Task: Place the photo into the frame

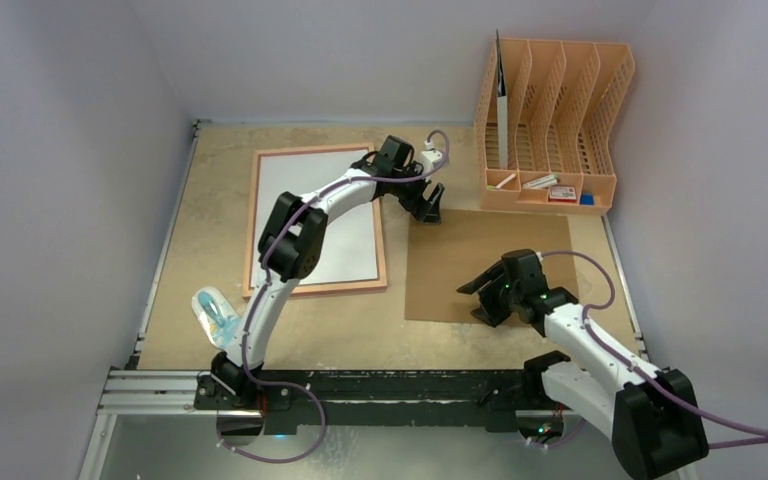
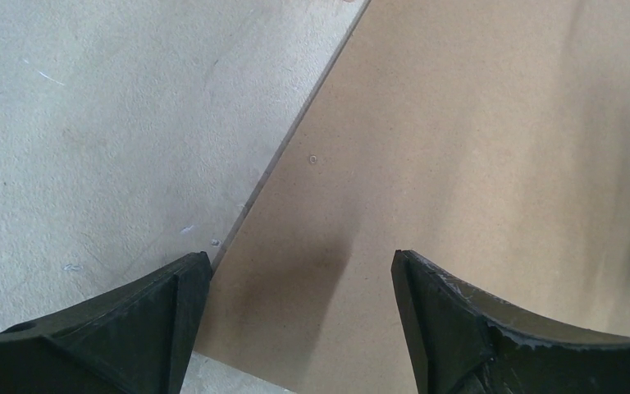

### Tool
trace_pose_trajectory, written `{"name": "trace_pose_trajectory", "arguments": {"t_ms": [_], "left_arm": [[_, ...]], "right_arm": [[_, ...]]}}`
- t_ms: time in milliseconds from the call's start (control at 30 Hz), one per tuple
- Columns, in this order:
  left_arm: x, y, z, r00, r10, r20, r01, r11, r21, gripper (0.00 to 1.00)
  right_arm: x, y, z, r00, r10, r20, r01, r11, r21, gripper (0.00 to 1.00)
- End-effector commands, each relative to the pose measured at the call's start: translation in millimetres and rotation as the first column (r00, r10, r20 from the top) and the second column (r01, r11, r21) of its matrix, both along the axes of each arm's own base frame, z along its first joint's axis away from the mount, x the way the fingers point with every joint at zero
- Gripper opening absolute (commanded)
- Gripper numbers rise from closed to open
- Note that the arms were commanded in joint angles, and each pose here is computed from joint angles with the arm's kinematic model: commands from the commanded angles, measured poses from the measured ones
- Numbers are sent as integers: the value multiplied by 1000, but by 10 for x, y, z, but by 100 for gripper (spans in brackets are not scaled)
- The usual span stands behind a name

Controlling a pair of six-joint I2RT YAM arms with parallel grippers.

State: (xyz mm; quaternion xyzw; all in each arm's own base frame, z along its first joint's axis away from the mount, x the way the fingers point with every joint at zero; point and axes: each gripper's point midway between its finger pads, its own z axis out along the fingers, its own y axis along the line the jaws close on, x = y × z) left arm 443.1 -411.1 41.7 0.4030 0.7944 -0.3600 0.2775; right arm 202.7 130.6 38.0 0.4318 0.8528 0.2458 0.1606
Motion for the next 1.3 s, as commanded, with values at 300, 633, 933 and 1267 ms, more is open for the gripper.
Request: {"name": "trace_pose_trajectory", "arguments": {"t_ms": [300,633,933,1267], "left_arm": [[-359,224,-363,986,-69,-151,82,993,82,82],[-279,494,-266,987,-1,-159,14,997,79,81],[-162,1097,-390,955,232,-186,-191,958,214,79],[63,1503,-168,898,427,-105,-379,873,308,83]], "right_arm": [[-445,95,-225,975,159,-152,-155,987,38,63],[-528,141,-338,963,208,-173,-200,978,64,59],[-354,430,-465,940,302,-158,-294,953,72,56],[354,745,38,939,343,35,-338,935,-106,57]]}}
